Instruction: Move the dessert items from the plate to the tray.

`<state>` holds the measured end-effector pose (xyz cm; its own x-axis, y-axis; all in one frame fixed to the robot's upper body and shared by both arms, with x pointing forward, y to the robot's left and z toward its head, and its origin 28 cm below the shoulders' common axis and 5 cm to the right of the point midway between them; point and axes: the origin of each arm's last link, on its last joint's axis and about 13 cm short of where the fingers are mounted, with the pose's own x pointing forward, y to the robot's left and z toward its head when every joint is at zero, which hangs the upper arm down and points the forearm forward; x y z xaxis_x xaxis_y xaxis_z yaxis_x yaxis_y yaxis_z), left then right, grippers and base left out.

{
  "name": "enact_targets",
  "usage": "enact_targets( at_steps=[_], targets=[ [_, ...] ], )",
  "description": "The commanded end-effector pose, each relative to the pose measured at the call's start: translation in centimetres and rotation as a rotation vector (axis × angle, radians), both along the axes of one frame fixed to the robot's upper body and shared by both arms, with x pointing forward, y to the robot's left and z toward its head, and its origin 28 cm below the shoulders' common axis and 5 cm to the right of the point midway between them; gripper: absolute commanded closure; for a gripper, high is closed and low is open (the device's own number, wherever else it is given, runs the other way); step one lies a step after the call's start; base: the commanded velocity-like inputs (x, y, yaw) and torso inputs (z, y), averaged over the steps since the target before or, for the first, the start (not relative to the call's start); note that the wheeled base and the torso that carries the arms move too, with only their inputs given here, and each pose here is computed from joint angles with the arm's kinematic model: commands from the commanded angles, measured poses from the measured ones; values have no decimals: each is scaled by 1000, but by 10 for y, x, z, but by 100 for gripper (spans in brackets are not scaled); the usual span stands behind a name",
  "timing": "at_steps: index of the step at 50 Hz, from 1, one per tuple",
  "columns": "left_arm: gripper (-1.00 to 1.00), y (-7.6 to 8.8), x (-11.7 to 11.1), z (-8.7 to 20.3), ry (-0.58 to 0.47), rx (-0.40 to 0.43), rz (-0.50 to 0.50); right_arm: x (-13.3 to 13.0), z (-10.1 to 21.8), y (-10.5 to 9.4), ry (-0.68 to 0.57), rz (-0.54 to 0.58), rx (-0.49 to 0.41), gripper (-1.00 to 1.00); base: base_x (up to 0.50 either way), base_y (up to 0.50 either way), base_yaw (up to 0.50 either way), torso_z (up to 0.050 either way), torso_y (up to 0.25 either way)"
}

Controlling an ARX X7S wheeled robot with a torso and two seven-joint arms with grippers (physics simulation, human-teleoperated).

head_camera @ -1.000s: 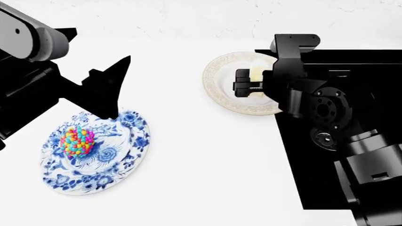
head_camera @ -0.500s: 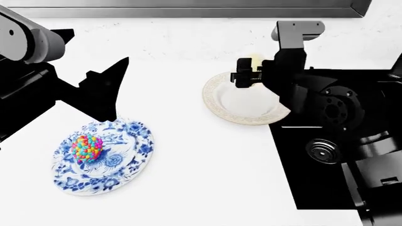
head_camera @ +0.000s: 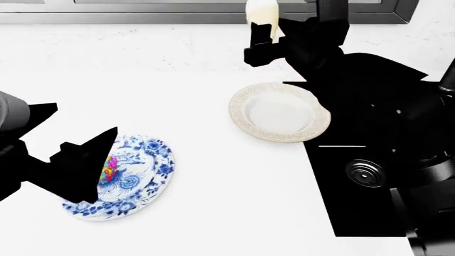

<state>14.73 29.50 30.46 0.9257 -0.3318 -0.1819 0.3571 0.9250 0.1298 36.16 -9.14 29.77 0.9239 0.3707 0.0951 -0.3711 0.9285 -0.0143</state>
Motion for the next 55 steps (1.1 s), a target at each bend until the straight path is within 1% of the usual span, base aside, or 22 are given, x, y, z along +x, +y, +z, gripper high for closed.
enact_targets(
  at_steps=[1, 13, 22, 29, 41, 49, 55],
  targets=[
    [-100, 3, -35, 5, 71, 29, 79, -1, 6, 10, -103, 89, 3, 100, 0, 0, 0, 0, 0],
    [-100, 7, -34, -17, 82, -5, 96, -7, 7, 11, -106, 101, -8, 100, 0, 0, 0, 0, 0],
    [-100, 3, -20, -35, 95, -26, 63, -9, 6, 12, -102, 102, -20, 100, 0, 0, 0, 0, 0],
    [-100, 7, -16, -37, 77, -32, 83, -10, 4, 12, -97, 103, -27, 100, 0, 0, 0, 0, 0],
    [-100, 18, -12, -55, 87, -54, 153, -12, 2, 14, -100, 115, -37, 100, 0, 0, 0, 0, 0],
    [-100, 19, -8, -57, 82, -64, 155, -13, 1, 14, -101, 115, -38, 100, 0, 0, 0, 0, 0],
    [-100, 17, -1, -60, 74, -70, 146, -14, 1, 13, -102, 112, -38, 100, 0, 0, 0, 0, 0]
  ],
)
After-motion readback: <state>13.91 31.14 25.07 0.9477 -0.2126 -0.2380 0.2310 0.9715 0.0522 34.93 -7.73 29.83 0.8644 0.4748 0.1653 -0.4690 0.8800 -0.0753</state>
